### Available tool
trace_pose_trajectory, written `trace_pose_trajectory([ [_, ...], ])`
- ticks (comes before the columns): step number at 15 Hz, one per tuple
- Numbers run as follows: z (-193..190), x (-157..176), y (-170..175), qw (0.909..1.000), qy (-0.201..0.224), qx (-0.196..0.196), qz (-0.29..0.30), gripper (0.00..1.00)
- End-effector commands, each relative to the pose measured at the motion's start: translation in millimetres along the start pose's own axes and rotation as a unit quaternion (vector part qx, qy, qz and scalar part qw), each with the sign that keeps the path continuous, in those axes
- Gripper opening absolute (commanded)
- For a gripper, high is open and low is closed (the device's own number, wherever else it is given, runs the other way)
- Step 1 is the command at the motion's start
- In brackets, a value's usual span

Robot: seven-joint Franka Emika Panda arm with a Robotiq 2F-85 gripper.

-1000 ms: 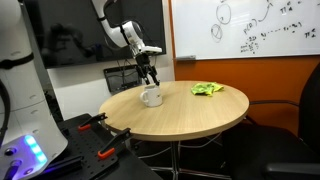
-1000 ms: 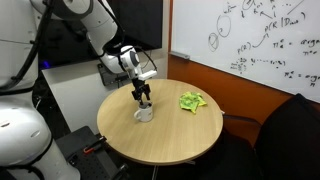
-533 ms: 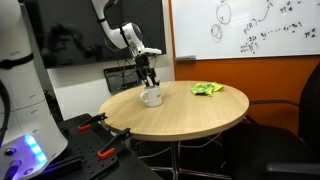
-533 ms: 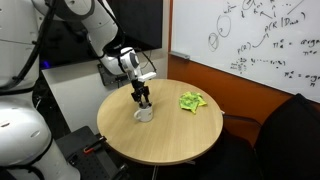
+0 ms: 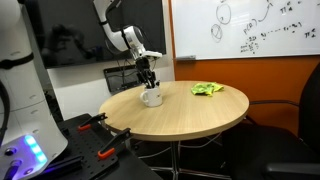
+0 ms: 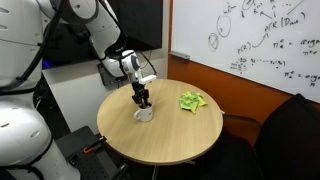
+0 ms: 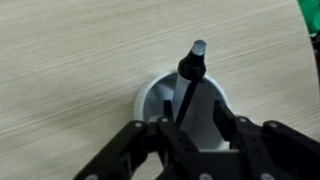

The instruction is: Remove the pen from the mug

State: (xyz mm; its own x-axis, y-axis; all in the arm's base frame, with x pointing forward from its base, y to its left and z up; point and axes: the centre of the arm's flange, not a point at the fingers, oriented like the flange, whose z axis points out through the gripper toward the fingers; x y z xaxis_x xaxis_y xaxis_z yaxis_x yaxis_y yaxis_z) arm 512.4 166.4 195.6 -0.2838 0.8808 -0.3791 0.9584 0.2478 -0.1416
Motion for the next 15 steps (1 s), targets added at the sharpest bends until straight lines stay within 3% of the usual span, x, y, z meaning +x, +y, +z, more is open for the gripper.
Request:
trace_pose_trajectory([
  [1, 4.9, -1.9, 7.7, 0.9999, 0.011, 0.0, -0.012, 0.49],
  [5, 14.5, -2.9, 8.7, 0.9998, 0.008, 0.005, -0.016, 0.47],
  [7, 17.0, -3.5, 8.8, 0.9998, -0.002, 0.006, -0.019, 0.2],
  [10, 12.8, -5.1, 6.1, 0.9998, 0.003, 0.0, -0.021, 0.0],
  [11, 8.3, -5.9, 3.0, 0.9997, 0.003, -0.001, -0.026, 0.05],
  [15, -28.9, -16.2, -16.9, 0.9998, -0.001, -0.017, -0.011, 0.05],
])
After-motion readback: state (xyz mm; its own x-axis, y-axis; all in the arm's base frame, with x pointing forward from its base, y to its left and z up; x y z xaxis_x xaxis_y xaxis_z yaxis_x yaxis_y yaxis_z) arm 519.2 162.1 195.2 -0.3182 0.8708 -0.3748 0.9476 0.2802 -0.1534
